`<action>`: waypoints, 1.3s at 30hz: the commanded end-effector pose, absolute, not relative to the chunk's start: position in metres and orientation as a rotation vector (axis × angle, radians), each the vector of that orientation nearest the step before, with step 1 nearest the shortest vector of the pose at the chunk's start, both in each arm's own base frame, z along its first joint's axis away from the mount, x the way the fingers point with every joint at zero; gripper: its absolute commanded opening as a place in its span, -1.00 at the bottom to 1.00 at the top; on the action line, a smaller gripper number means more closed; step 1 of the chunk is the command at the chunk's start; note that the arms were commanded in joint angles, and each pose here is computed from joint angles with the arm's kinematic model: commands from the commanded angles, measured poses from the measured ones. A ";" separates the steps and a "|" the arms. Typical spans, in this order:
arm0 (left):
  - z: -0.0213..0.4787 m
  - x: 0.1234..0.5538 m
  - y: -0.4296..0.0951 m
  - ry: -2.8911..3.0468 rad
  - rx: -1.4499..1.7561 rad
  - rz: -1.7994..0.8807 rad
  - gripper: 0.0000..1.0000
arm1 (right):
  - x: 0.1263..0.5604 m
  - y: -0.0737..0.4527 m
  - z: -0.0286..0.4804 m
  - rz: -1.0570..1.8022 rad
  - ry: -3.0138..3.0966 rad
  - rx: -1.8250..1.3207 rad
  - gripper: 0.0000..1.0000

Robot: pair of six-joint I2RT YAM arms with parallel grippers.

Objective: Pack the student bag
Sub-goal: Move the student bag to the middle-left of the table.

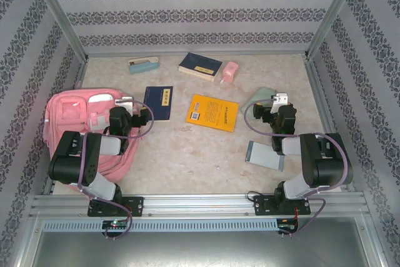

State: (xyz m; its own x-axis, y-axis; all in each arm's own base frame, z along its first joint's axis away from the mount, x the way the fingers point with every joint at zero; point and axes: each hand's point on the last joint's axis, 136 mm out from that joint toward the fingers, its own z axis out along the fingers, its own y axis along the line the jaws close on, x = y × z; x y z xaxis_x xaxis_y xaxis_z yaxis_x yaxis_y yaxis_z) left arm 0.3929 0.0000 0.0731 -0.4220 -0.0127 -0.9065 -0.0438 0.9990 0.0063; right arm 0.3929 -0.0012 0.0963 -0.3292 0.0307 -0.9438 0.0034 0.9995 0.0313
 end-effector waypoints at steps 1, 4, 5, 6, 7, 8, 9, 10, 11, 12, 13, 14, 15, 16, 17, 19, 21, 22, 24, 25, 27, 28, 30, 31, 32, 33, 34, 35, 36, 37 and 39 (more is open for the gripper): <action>0.084 0.398 0.017 1.966 -0.086 0.101 0.99 | 0.398 0.003 0.106 0.052 1.878 0.017 0.96; 0.084 0.398 0.017 1.966 -0.086 0.101 0.99 | 0.398 0.003 0.106 0.052 1.878 0.018 0.96; 0.084 0.398 0.018 1.966 -0.088 0.103 0.99 | 0.398 0.003 0.107 0.051 1.877 0.018 0.96; 0.084 0.398 0.017 1.966 -0.086 0.102 0.98 | 0.398 0.003 0.106 0.052 1.878 0.018 0.96; 0.083 0.398 0.017 1.967 -0.086 0.102 0.99 | 0.398 0.003 0.107 0.051 1.877 0.018 0.96; 0.084 0.398 0.017 1.966 -0.086 0.101 0.99 | 0.398 0.003 0.107 0.052 1.877 0.018 0.96; 0.083 0.398 0.017 1.967 -0.086 0.102 0.99 | 0.398 0.003 0.106 0.051 1.878 0.017 0.96; 0.083 0.398 0.017 1.967 -0.087 0.102 0.99 | 0.398 0.003 0.106 0.052 1.877 0.017 0.96; 0.084 0.398 0.017 1.964 -0.086 0.102 0.98 | 0.398 0.003 0.107 0.051 1.877 0.018 0.97; 0.083 0.398 0.017 1.967 -0.087 0.101 0.99 | 0.398 0.003 0.106 0.052 1.878 0.018 0.96; 0.084 0.398 0.017 1.966 -0.087 0.102 0.99 | 0.398 0.003 0.106 0.052 1.879 0.020 0.96; 0.084 0.398 0.017 1.966 -0.087 0.102 0.99 | 0.398 0.003 0.107 0.053 1.877 0.019 0.96; 0.084 0.398 0.017 1.965 -0.087 0.102 0.99 | 0.398 0.003 0.107 0.054 1.877 0.018 0.96; 0.084 0.398 0.017 1.965 -0.086 0.102 0.99 | 0.398 0.003 0.106 0.054 1.878 0.019 0.96; 0.084 0.398 0.017 1.966 -0.087 0.102 0.99 | 0.398 0.003 0.106 0.056 1.878 0.018 0.96; 0.084 0.398 0.017 1.966 -0.087 0.102 0.99 | 0.398 0.003 0.106 0.057 1.878 0.019 0.96; 0.084 0.398 0.017 1.965 -0.086 0.100 0.99 | 0.398 0.003 0.106 0.059 1.878 0.019 0.97; 0.084 0.398 0.017 1.965 -0.086 0.101 0.99 | 0.398 0.003 0.107 0.060 1.877 0.019 0.96; 0.084 0.398 0.017 1.969 -0.087 0.097 0.99 | 0.398 0.003 0.107 0.060 1.876 0.019 0.96; 0.084 0.398 0.018 1.968 -0.089 0.095 0.99 | 0.398 0.002 0.107 0.061 1.877 0.019 0.96; 0.083 0.398 0.018 1.972 -0.088 0.094 0.99 | 0.398 0.002 0.107 0.064 1.875 0.021 0.96; 0.084 0.398 0.017 1.971 -0.087 0.092 0.99 | 0.398 0.002 0.106 0.065 1.877 0.021 0.96; 0.084 0.398 0.018 1.971 -0.089 0.090 0.99 | 0.398 0.002 0.106 0.069 1.878 0.020 0.96; 0.084 0.398 0.018 1.969 -0.089 0.090 0.99 | 0.398 0.002 0.107 0.069 1.877 0.021 0.96; 0.084 0.398 0.017 1.969 -0.087 0.090 0.99 | 0.398 0.002 0.107 0.069 1.877 0.020 0.96; 0.083 0.398 0.016 1.972 -0.077 0.083 0.99 | 0.398 0.002 0.107 0.069 1.875 0.020 0.96; 0.084 0.399 0.013 1.975 -0.062 0.073 0.99 | 0.398 0.002 0.107 0.069 1.876 0.019 0.96; 0.085 0.399 0.012 1.980 -0.053 0.069 0.99 | 0.397 0.002 0.107 0.065 1.873 0.023 0.96; 0.090 0.400 0.013 1.980 -0.060 0.074 0.99 | 0.397 -0.002 0.111 0.048 1.863 0.046 0.96; 0.093 0.400 0.016 1.996 -0.073 0.088 0.99 | 0.396 -0.005 0.115 0.032 1.858 0.065 0.96; 0.109 0.401 0.028 2.045 -0.149 0.138 0.99 | 0.391 -0.011 0.128 0.006 1.840 0.099 0.96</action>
State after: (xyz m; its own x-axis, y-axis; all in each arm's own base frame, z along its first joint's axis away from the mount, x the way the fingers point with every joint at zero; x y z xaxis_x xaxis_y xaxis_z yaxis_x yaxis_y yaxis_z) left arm 0.3955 0.0020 0.0775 -0.4532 -0.0178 -0.8912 -0.0509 0.9987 0.0059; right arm 0.3908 -0.0016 0.0992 -0.3323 0.0404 -0.9423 0.0085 0.9992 0.0398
